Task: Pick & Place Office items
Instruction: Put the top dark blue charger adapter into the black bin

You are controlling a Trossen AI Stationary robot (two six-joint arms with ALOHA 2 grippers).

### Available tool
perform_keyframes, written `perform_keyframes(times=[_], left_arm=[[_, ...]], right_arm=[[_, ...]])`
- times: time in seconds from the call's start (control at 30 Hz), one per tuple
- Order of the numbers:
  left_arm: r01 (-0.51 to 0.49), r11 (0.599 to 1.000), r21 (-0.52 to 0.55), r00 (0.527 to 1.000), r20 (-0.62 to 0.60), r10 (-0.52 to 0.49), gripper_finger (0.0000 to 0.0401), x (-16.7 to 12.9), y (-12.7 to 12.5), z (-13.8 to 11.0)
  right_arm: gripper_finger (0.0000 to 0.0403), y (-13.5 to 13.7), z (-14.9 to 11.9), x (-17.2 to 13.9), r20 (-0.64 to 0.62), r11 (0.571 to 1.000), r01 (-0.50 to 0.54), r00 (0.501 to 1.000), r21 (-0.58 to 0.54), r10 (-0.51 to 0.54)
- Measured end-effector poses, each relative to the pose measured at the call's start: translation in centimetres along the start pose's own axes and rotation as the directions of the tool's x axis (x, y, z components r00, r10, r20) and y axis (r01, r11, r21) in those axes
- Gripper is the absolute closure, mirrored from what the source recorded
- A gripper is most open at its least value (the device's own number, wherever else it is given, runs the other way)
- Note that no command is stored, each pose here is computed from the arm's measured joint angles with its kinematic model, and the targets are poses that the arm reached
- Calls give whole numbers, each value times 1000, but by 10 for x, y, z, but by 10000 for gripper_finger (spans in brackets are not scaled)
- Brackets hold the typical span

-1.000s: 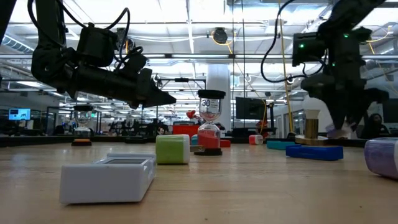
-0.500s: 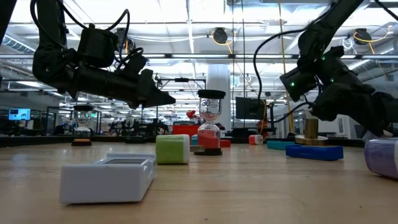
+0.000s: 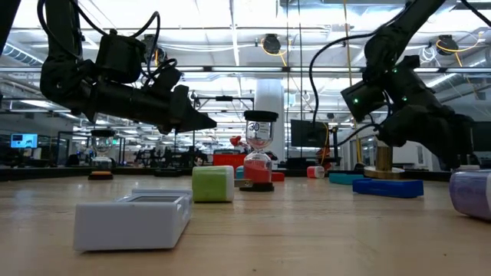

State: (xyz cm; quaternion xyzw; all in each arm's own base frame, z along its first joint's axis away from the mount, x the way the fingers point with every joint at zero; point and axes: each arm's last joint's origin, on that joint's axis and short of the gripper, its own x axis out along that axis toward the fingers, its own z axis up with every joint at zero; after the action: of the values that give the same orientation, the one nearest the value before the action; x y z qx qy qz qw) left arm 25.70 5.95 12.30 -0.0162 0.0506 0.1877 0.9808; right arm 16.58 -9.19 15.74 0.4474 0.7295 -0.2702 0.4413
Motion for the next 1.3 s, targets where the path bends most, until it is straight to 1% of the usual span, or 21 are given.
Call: perform_keyframes(times=[0.13,0.23,0.3,0.4,0.47,0.53,0.6,0.67,0.73,0.8,0.87,0.93,1.2,1.3], left_arm=[[0,1000,1,1000,0,0,395,0,0,0],[1,1000,-3,1000,0,-1,395,0,0,0],[9,1000,-21,1000,5,-9,395,0,0,1],[13,998,-57,1000,19,-12,395,0,-1,2],[21,997,-71,1000,23,-19,395,0,-1,2],[37,997,-72,999,21,-35,395,0,-1,2],[40,997,-72,999,21,-38,395,0,-2,2],[39,997,-72,999,20,-38,395,0,-1,2],[39,997,-72,999,21,-38,395,0,-1,2],[39,997,-72,999,16,-38,395,0,-2,2],[38,997,-71,999,13,-38,395,0,-1,2],[38,997,-71,999,13,-37,395,0,-1,2],[38,997,-60,999,13,-37,395,0,-1,2],[38,997,-60,999,12,-37,395,0,-1,2]], right_arm=[[186,3,2,-11,53,998,49,997,-34,-47],[195,5,0,-21,120,996,78,990,-50,-71],[205,6,-7,-26,176,995,89,981,-54,-78],[228,6,-26,-30,261,994,101,962,-44,-87],[250,3,-41,-29,309,997,78,948,-7,-72],[277,0,-55,-32,357,998,16,933,61,-36],[306,-1,-68,-34,409,990,-57,912,131,-2],[333,-1,-78,-34,460,977,-97,888,192,-2],[349,0,-86,-31,478,966,-130,878,223,8],[352,2,-90,-27,475,956,-145,880,256,6],[341,5,-92,-21,464,946,-143,886,292,-10],[319,7,-92,-15,454,938,-125,890,323,-38],[188,11,-86,2,460,906,-88,879,414,-125],[152,12,-83,4,476,903,-82,868,422,-144]])
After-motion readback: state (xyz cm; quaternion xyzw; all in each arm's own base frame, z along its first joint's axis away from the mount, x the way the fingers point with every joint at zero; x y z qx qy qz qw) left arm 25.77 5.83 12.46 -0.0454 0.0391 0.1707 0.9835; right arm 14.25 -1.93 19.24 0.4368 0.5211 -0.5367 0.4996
